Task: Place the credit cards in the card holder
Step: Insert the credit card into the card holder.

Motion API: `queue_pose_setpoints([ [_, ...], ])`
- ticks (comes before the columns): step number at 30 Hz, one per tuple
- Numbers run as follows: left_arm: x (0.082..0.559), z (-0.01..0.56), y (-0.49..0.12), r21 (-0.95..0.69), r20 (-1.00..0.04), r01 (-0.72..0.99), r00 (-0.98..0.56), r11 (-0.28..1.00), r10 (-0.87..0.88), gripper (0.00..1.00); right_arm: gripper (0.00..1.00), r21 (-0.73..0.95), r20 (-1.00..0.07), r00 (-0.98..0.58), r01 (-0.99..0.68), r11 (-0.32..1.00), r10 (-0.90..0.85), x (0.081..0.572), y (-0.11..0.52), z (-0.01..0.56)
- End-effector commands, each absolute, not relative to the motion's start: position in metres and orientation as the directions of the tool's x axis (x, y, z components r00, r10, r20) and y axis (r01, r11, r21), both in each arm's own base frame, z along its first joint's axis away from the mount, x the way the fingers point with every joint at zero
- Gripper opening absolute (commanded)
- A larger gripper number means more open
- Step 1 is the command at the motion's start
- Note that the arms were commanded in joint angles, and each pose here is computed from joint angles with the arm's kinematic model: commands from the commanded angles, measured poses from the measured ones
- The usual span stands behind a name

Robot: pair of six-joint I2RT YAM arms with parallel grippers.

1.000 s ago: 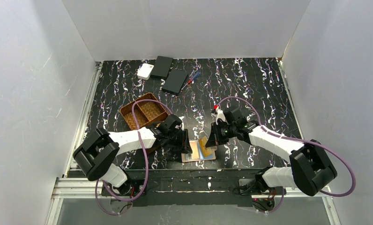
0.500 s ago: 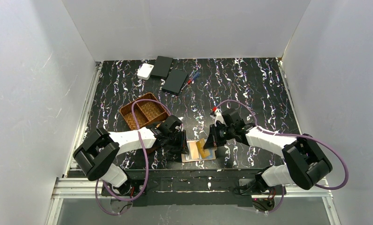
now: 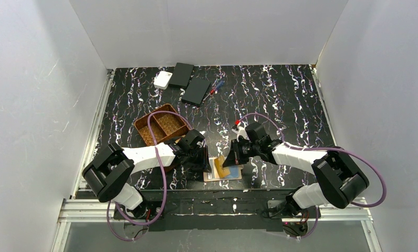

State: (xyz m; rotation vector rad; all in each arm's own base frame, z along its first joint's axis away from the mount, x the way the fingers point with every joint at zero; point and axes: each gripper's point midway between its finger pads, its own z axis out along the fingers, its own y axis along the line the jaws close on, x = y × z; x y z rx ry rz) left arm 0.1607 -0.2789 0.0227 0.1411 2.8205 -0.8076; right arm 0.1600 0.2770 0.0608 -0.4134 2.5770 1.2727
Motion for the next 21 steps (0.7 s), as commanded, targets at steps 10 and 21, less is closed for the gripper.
queue_pose_setpoints([
  [10,0.143,-0.006,-0.247,-0.404,-0.148,0.080,-0.989,0.911,0.022,0.12,0.01,0.783,-0.282,-0.950,-0.310,0.539,-0.136,0.154,0.251,0.066],
  [21,0.144,-0.004,-0.249,-0.411,-0.152,0.083,-0.988,0.908,0.022,0.12,0.01,0.830,-0.230,-0.955,-0.292,0.475,-0.186,0.140,0.251,0.062],
])
